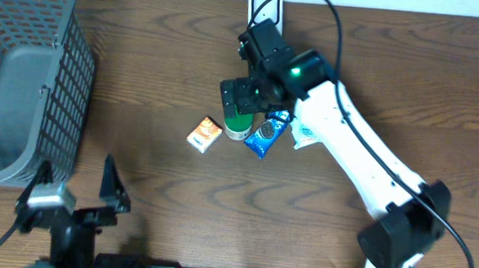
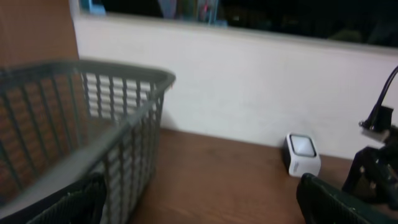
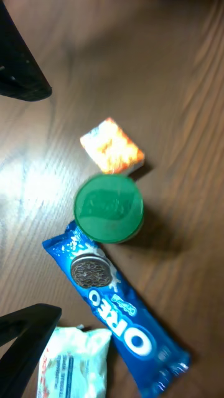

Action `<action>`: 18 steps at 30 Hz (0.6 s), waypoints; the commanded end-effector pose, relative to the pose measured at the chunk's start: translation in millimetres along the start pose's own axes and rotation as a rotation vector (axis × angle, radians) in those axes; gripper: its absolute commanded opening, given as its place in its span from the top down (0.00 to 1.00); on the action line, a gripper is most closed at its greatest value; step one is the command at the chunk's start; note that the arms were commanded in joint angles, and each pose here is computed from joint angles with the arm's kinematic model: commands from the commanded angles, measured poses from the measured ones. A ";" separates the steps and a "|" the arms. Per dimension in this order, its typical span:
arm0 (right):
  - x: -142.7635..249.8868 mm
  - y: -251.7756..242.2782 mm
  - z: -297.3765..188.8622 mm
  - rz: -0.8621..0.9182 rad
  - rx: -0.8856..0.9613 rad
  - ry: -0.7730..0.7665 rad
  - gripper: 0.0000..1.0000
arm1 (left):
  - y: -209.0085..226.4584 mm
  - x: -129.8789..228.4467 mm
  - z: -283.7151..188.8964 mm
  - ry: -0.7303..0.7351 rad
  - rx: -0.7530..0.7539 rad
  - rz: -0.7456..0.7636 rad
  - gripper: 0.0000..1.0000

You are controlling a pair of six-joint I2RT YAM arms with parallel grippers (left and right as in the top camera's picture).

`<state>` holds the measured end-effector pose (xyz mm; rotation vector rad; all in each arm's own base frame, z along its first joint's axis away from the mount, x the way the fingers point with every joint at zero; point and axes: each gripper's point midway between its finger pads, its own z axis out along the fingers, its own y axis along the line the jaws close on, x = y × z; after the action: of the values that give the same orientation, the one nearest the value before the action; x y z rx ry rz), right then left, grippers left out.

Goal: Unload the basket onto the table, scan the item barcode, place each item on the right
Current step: 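Reach the right gripper over the green-lidded jar and grasp it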

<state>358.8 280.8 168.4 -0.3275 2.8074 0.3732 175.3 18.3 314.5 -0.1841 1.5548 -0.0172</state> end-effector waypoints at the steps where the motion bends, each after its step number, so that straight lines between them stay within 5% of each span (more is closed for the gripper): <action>1: 9.1 -12.7 32.8 0.047 0.059 0.070 0.01 | 2.0 19.2 16.1 0.038 -0.014 -0.075 0.02; 18: 2.1 -20.0 97.6 0.029 0.079 0.091 0.01 | -6.2 107.4 42.5 0.216 0.045 -0.128 0.02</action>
<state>380.9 292.4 80.0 -0.3075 2.9143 0.2863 219.2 12.6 212.8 -0.2770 1.7427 -0.1198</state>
